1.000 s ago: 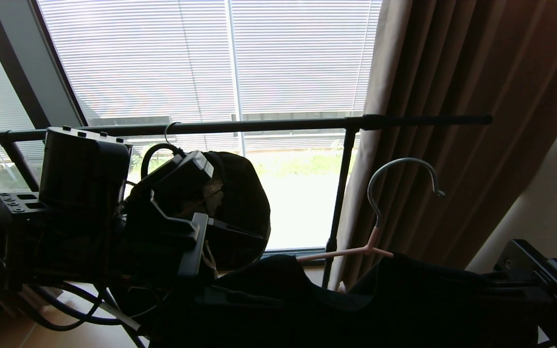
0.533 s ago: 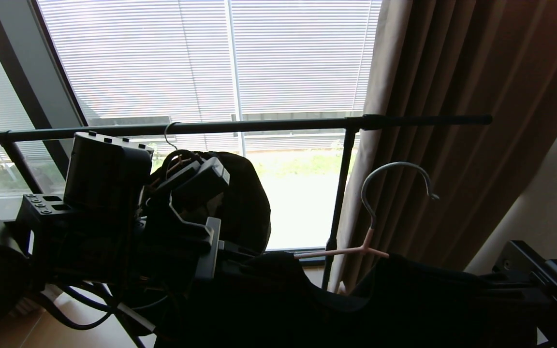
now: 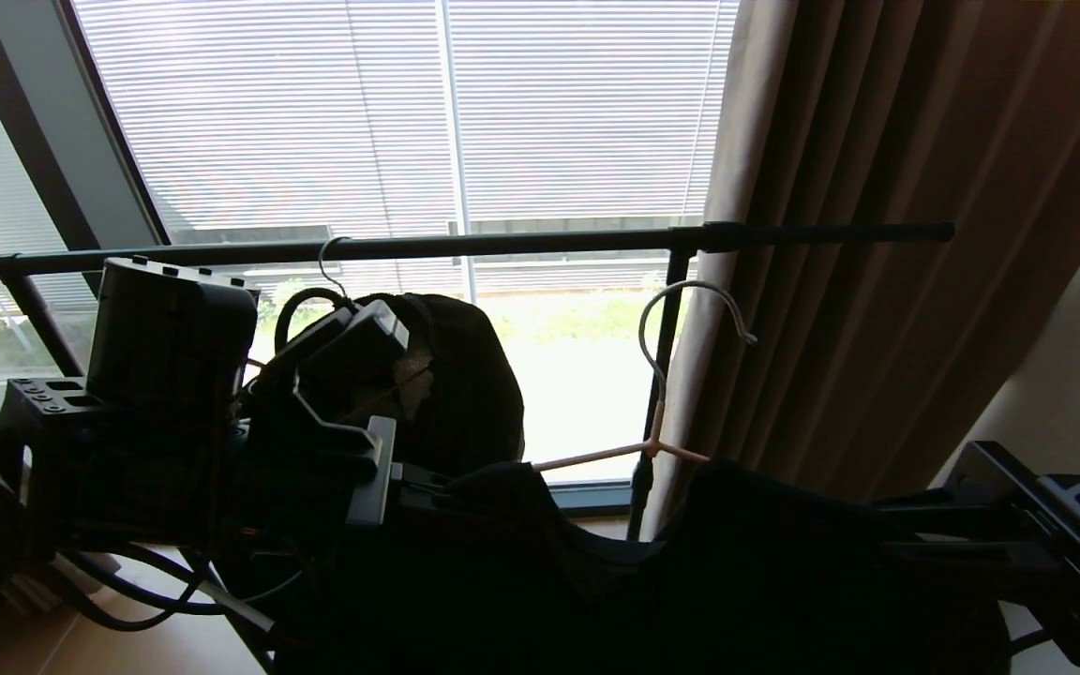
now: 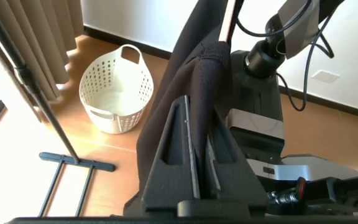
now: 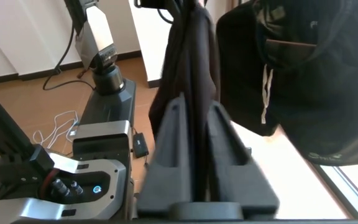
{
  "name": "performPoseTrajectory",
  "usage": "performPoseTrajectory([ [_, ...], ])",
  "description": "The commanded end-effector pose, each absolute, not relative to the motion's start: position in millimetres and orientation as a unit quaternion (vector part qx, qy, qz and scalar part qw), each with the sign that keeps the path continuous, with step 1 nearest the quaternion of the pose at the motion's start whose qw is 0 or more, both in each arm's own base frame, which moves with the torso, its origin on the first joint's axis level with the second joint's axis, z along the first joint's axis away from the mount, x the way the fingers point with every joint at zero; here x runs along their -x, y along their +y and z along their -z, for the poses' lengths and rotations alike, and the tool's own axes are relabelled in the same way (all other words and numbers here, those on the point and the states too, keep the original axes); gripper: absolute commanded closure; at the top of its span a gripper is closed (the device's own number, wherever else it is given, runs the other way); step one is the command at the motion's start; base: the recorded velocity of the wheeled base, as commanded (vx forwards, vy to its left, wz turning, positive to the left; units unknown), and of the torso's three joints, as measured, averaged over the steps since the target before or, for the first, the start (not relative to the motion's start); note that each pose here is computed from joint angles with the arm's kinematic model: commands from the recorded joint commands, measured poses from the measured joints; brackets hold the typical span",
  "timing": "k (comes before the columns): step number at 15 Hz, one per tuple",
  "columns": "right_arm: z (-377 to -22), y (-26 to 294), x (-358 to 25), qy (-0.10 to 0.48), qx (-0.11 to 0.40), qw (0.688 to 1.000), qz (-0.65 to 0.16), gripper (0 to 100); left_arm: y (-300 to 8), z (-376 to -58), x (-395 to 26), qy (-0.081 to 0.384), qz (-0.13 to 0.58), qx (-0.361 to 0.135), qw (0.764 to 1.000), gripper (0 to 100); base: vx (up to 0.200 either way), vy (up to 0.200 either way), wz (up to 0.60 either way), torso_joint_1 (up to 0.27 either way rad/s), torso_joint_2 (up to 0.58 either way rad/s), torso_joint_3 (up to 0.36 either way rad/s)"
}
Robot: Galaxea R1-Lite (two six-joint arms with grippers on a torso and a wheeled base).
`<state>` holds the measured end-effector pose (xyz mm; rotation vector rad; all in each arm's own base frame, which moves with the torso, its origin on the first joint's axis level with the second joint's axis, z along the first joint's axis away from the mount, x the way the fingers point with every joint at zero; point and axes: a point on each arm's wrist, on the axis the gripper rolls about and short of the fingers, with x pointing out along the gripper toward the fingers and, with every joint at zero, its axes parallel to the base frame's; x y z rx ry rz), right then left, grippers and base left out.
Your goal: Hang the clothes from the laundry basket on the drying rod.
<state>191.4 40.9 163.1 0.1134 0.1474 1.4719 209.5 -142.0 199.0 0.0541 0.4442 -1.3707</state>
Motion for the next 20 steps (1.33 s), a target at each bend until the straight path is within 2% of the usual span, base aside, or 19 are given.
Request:
performPoseTrajectory([
  [1, -161.0, 41.2, -192.9, 0.071, -0.054, 0.738, -0.669, 0, -140.8, -199.8, -209.2, 0.201, 0.627, -0.025, 0.752, 100, 0.0, 0.0, 0.0, 0.0, 0.0, 0.0],
  [3, -158.8, 38.9, -194.7, 0.066, -0.048, 0.742, -0.665, 0, -137.6, -202.9, -208.4, 0.195, 0.624, -0.024, 0.756, 100, 0.0, 0.0, 0.0, 0.0, 0.0, 0.0],
  [7, -158.5, 19.3, -201.3, 0.053, -0.038, 0.775, -0.628, 0, -124.6, -211.3, -204.7, 0.179, 0.611, -0.023, 0.771, 100, 0.0, 0.0, 0.0, 0.0, 0.0, 0.0],
  [11, -150.9, 16.0, -209.9, 0.058, -0.039, 0.78, -0.622, 0, -115.2, -217.7, -200.3, 0.166, 0.602, -0.022, 0.781, 100, 0.0, 0.0, 0.0, 0.0, 0.0, 0.0],
  [16, -125.4, -9.7, -243.3, 0.061, -0.045, 0.81, -0.581, 0, -114.2, -221.9, -195.7, 0.162, 0.604, -0.019, 0.78, 100, 0.0, 0.0, 0.0, 0.0, 0.0, 0.0],
  [20, -104.2, -17.1, -260.2, 0.07, -0.054, 0.815, -0.572, 0, -115.2, -222.5, -193.7, 0.16, 0.608, -0.019, 0.778, 100, 0.0, 0.0, 0.0, 0.0, 0.0, 0.0],
])
